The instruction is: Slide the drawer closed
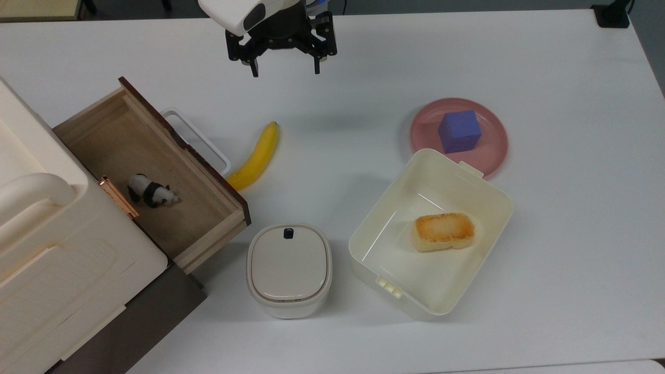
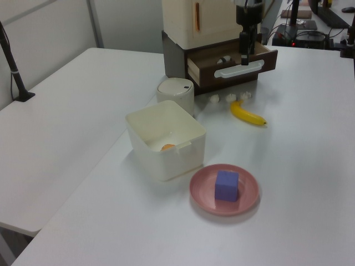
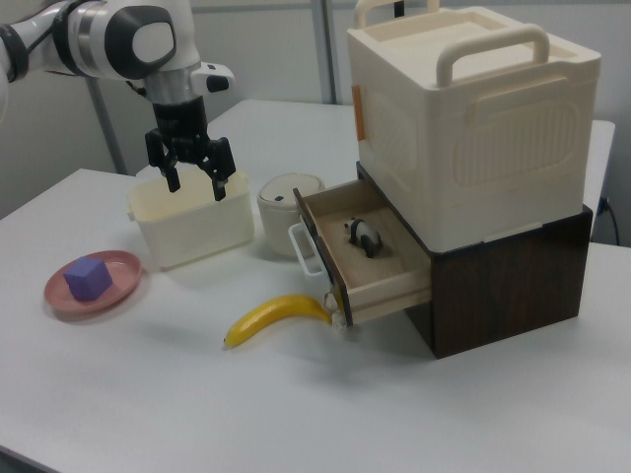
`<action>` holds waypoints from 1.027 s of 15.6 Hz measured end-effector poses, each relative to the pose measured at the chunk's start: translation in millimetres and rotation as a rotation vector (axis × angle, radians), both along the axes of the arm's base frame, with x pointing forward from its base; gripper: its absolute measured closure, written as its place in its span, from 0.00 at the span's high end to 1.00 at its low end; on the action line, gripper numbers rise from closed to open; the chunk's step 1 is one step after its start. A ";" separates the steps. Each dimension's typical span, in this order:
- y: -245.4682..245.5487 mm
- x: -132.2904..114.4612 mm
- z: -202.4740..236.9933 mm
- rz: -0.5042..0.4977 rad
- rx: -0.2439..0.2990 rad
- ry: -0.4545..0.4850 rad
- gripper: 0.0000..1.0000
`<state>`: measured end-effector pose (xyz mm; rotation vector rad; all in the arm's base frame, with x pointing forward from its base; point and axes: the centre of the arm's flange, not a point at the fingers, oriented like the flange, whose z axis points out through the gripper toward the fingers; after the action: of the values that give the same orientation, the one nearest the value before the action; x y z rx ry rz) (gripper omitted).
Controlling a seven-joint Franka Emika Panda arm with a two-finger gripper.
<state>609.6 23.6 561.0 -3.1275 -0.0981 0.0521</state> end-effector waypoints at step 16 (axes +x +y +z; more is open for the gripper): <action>-18.8 0.5 3.8 -0.028 -0.008 -0.008 1.00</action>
<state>610.1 4.8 564.9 -3.1368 -0.0538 0.0401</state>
